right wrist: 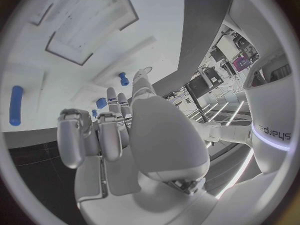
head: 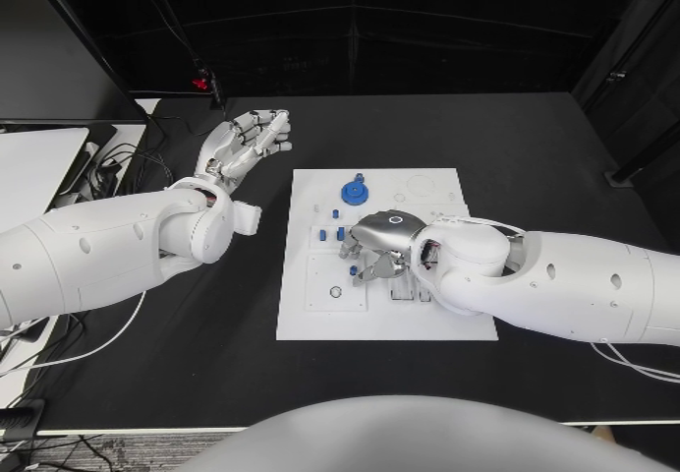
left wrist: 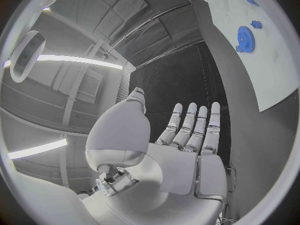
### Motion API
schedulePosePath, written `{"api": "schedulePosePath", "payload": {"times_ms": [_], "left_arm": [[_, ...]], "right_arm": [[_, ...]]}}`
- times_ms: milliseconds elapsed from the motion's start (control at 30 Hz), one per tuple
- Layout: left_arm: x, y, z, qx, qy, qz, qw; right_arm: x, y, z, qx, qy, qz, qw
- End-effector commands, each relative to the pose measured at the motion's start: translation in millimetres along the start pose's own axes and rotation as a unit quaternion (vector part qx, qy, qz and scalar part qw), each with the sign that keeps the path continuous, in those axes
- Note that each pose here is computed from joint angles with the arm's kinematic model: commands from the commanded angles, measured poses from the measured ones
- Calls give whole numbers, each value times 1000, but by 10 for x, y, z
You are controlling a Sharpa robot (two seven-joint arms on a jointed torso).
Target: Assemble the parts on the task board
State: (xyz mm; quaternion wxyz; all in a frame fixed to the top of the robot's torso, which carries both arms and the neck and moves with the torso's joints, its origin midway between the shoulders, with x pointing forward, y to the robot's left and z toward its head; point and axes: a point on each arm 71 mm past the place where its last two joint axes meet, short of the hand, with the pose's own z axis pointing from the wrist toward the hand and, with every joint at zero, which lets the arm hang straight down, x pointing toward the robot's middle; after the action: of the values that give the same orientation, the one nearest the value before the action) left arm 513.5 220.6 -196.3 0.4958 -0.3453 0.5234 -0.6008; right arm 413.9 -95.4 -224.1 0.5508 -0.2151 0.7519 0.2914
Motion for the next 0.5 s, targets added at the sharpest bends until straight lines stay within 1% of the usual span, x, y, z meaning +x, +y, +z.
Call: {"api": "schedulePosePath", "payload": {"times_ms": [33,133,233,400,500], "left_arm": [[5,-53,2,31,4,-4,1000],[2,-53,-1,31,4,-4,1000],[-1,-53,-1,31,3,-4,1000],[2,-51,0,31,4,-4,1000],[1,-49,-1,31,4,-4,1000]], "right_arm": [[-119,23,-58,-30,-82,23,996],[-175,-20,-166,-45,-119,41,991],[-236,-101,-304,-55,-148,70,985],[-380,-271,-488,-64,-192,104,974],[-442,-407,-596,-58,-208,114,970]]}}
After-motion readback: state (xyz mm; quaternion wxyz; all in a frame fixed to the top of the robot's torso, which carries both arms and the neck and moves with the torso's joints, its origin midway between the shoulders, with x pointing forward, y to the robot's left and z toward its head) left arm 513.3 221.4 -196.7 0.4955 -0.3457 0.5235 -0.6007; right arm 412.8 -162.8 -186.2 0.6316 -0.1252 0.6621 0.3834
